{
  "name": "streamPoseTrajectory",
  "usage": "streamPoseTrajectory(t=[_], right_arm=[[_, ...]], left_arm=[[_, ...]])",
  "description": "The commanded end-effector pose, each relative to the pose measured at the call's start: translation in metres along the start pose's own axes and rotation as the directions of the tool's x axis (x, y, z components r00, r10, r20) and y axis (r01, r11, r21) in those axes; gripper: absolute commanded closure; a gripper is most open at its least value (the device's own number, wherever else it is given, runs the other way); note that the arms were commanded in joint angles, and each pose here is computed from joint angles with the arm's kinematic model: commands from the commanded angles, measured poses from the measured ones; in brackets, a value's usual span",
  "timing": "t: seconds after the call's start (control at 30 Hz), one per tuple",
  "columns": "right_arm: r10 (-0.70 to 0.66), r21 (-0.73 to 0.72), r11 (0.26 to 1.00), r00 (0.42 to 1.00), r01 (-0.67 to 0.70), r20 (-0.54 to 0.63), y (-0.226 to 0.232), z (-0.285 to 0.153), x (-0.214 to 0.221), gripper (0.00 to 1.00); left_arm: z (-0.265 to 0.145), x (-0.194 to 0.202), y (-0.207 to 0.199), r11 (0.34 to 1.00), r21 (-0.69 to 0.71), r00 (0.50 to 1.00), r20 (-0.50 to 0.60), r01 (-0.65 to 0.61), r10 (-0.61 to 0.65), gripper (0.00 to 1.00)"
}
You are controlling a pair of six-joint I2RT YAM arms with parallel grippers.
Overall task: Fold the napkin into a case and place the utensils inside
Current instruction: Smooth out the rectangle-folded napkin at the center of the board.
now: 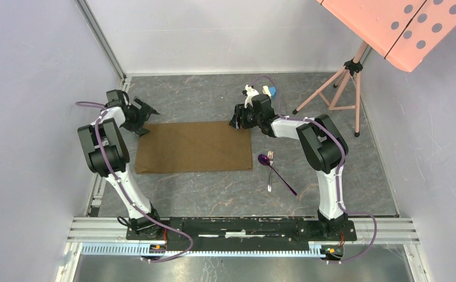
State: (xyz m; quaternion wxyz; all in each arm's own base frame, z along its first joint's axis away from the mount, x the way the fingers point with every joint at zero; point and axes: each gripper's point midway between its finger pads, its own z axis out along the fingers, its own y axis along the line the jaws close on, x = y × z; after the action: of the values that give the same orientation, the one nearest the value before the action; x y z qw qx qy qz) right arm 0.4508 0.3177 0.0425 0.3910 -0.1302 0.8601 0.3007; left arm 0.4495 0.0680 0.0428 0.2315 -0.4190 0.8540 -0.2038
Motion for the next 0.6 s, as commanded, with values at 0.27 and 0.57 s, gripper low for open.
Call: streamPoseTrajectory(t=[0.27,0.57], right_arm=[[-0.033,0.148,0.989,0.999,0.028,0.032,-0.042,-0.006,-0.016,0.4],[-0.053,-0.011,0.998,0.992,0.055,0.114,0.033,-0.025,-0.058,0.39]], left_arm=[[-0.021,-0.017,0.008,0.998,-0.067,0.998,0.066,0.012,-0.008,0.0],[-0.028,-0.026,-0.037,0.997,0.073,0.999,0.032,-0.028,0.025,0.0]])
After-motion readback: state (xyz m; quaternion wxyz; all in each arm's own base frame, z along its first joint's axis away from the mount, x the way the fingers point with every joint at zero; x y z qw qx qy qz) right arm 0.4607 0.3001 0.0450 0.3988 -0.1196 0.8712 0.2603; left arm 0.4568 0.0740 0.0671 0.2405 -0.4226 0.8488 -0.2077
